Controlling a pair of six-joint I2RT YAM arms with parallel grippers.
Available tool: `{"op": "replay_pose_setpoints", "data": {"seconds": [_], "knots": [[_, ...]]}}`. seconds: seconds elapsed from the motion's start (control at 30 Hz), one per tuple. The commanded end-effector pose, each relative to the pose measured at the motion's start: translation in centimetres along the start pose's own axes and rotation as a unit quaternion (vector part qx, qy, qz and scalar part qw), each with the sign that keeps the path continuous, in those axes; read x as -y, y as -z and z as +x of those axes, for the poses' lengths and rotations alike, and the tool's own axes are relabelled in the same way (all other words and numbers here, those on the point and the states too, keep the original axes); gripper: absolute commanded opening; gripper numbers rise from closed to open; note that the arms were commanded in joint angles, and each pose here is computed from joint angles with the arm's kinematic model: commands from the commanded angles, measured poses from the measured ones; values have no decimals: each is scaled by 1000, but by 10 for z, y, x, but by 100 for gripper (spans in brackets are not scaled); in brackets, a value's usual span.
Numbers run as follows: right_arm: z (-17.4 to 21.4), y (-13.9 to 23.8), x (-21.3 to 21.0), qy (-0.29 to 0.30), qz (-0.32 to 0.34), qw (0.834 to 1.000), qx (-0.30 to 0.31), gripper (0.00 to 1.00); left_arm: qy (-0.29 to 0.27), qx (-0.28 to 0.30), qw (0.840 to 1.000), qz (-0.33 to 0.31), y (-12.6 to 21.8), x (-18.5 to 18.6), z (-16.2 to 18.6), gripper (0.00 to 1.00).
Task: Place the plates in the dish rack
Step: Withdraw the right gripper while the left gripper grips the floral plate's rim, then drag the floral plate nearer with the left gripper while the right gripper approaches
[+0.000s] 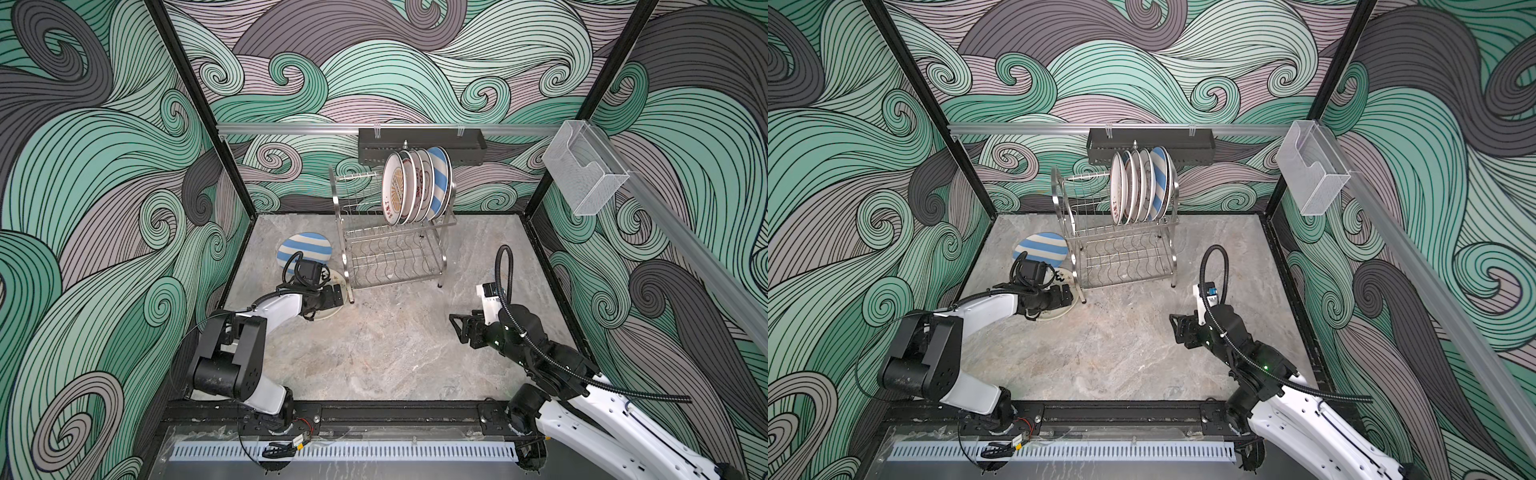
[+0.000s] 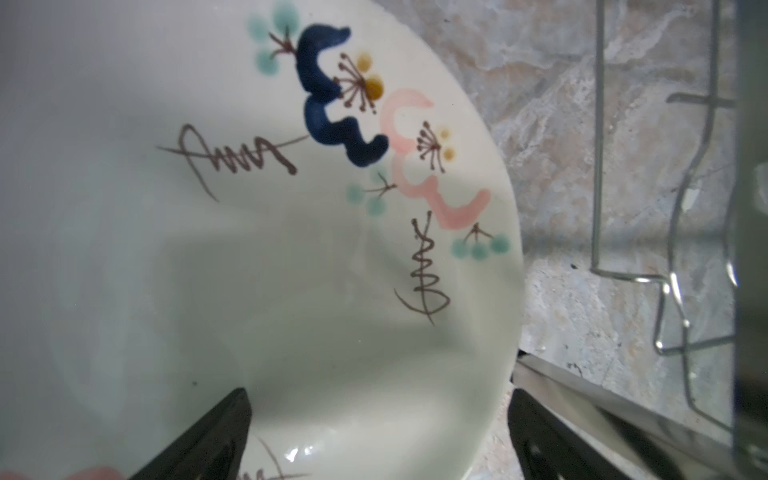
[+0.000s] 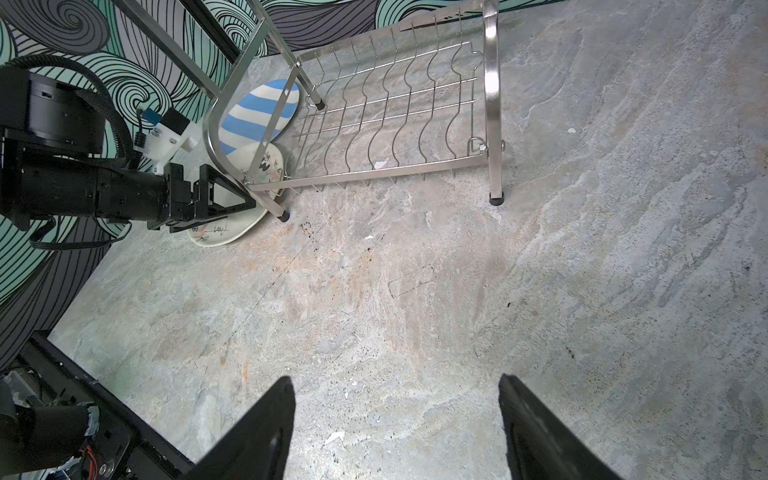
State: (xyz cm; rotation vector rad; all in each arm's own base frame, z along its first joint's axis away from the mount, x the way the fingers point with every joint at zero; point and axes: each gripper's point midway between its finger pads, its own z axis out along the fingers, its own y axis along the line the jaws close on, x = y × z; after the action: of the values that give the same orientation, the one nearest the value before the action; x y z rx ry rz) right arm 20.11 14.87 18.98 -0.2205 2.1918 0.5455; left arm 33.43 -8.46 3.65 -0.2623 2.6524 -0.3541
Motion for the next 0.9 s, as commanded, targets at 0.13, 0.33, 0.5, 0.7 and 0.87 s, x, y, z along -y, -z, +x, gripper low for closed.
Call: {"op": "replay_pose_setpoints", "data": {"seconds": [0.13,0.33,0.5,0.7,0.87], "knots": [[7,-5,3,-14,0,1000,-8,77,22,-58,998,26,-6,-1,37,99],[10,-7,4,-13,3,1000,-13,77,34,-77,994,68,3,8,59,99],[12,-9,3,-16,0,1000,-19,77,48,-82,992,88,21,18,64,99],[13,-11,2,-19,-3,1000,-23,77,65,-96,989,91,23,14,88,99],[15,-13,0,-20,-6,999,-29,77,62,-101,988,95,20,18,93,99]]}}
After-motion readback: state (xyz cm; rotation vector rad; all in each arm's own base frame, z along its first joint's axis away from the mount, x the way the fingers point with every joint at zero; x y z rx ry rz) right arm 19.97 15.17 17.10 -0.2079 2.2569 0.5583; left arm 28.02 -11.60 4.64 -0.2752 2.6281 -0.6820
